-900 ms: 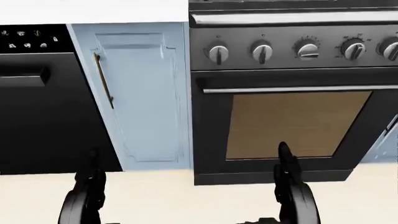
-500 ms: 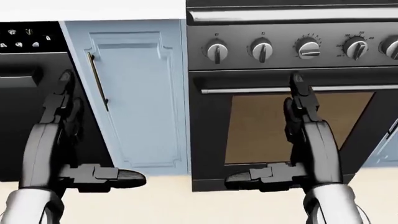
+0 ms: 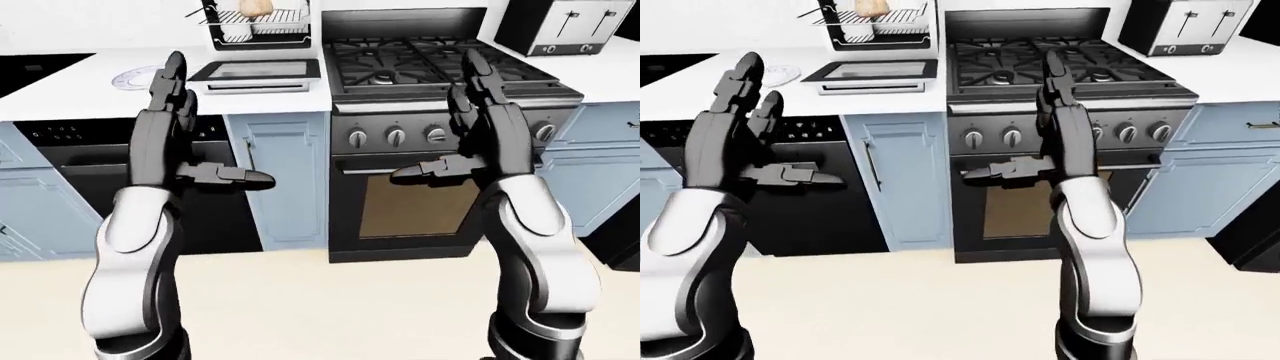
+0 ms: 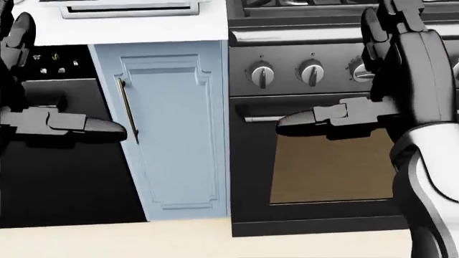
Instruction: Pick the bread from the top rack and place it on the plate on the counter.
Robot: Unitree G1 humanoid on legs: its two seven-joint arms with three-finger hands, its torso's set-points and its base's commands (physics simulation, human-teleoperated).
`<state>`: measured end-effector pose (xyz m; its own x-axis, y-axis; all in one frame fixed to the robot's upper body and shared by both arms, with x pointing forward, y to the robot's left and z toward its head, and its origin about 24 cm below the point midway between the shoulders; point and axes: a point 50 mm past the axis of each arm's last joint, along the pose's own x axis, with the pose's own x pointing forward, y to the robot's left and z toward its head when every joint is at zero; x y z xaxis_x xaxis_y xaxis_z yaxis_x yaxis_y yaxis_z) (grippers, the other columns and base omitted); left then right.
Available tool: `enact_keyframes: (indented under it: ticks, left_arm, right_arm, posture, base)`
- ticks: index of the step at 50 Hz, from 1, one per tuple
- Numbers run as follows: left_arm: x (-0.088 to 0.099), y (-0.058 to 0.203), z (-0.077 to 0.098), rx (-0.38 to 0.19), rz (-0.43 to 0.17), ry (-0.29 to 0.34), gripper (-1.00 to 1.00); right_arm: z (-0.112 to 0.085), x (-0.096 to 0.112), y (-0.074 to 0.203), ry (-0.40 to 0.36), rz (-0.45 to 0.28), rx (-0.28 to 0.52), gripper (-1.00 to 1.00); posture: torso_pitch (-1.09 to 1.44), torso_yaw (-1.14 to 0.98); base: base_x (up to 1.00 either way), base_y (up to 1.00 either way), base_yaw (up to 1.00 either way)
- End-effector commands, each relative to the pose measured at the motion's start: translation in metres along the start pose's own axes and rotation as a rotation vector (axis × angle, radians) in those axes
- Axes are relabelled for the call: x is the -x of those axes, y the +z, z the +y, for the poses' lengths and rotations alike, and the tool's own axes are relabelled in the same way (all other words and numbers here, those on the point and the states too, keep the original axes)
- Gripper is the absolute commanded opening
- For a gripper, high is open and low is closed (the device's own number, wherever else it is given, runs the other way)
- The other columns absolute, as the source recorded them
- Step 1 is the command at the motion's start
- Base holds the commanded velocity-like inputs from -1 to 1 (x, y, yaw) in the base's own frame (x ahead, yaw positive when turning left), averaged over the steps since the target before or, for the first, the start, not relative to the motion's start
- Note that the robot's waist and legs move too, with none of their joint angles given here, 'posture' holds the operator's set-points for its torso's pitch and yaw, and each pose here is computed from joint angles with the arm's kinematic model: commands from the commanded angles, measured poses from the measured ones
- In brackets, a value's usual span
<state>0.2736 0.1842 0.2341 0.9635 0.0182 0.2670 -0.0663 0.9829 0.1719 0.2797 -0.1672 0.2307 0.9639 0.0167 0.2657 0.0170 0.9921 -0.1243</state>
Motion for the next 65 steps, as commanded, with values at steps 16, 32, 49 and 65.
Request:
enact_keyframes:
  ticks: [16,32,49,65]
  left_arm:
    - [-0.005,0.036,0.025,-0.032,-0.103,0.078,1.00]
    - [-0.015,0.056,0.040,-0.052,-0.136,0.115,1.00]
    - [-0.005,0.058,0.050,-0.055,-0.143,0.148,1.00]
    - [-0.004,0.061,0.053,-0.072,-0.149,0.153,1.00]
  right_arm:
    - [-0.009,-0.011,0.040,-0.001,-0.122,0.019,1.00]
    - [-0.015,-0.026,0.066,0.004,-0.182,0.027,1.00]
    - [-0.010,-0.031,0.066,-0.006,-0.191,0.029,1.00]
    - [-0.016,-0.026,0.072,-0.018,-0.201,0.029,1.00]
  posture:
    - [0.00,0.00]
    - [0.00,0.00]
    - [0.00,0.00]
    - [0.00,0.00]
  base:
    - [0.00,0.18,0.00]
    - [0.00,0.24,0.00]
    - [0.02,0.35,0.00]
    - [0.02,0.35,0.00]
